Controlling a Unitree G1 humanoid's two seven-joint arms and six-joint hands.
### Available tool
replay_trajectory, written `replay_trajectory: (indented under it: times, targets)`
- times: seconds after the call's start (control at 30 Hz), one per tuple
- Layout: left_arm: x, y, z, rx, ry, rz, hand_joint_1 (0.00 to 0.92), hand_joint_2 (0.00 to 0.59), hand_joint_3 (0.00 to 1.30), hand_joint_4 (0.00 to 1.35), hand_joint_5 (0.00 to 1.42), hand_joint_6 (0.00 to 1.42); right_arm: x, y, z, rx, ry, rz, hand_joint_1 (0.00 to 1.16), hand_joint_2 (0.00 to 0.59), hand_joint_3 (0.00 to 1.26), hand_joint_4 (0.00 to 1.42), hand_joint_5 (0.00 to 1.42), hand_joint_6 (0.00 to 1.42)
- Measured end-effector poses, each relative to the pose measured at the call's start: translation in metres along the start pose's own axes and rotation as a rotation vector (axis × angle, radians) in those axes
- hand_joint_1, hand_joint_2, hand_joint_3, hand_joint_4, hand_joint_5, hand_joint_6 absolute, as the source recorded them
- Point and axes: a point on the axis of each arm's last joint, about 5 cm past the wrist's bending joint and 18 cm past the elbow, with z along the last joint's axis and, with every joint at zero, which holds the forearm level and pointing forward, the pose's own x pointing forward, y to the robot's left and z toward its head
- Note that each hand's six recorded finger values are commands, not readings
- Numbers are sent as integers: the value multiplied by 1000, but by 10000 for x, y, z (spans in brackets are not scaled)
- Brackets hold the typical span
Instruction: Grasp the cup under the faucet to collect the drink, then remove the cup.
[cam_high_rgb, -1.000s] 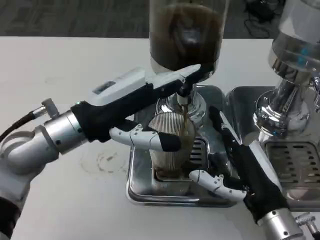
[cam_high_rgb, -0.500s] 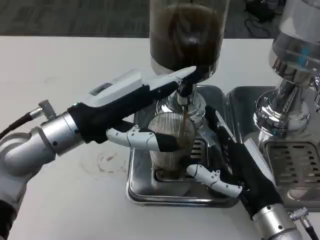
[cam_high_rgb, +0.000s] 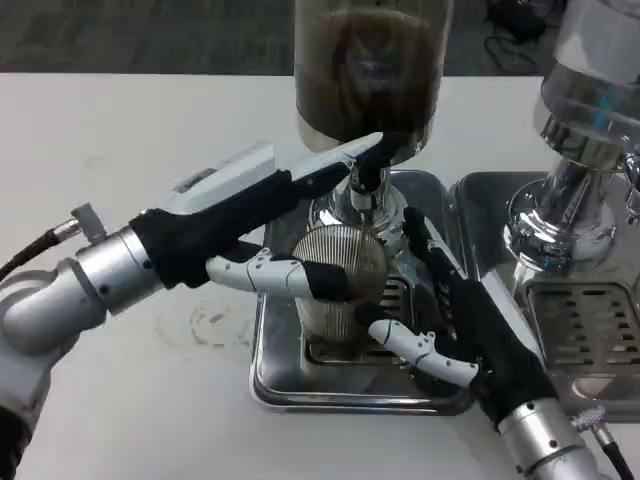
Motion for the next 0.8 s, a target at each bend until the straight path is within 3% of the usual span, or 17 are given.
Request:
replay_trajectory:
  times: [0.5, 0.8]
  targets:
    - [-15, 15, -8, -79, 1, 6, 0, 45, 58, 0, 62, 74, 19, 62, -3, 27, 2, -1, 603, 224, 0, 0, 0, 0]
    - [-31, 16, -34, -187, -6, 31, 0, 52, 70, 0, 62, 74, 19, 66, -3, 28, 2, -2, 603, 224, 0, 0, 0, 0]
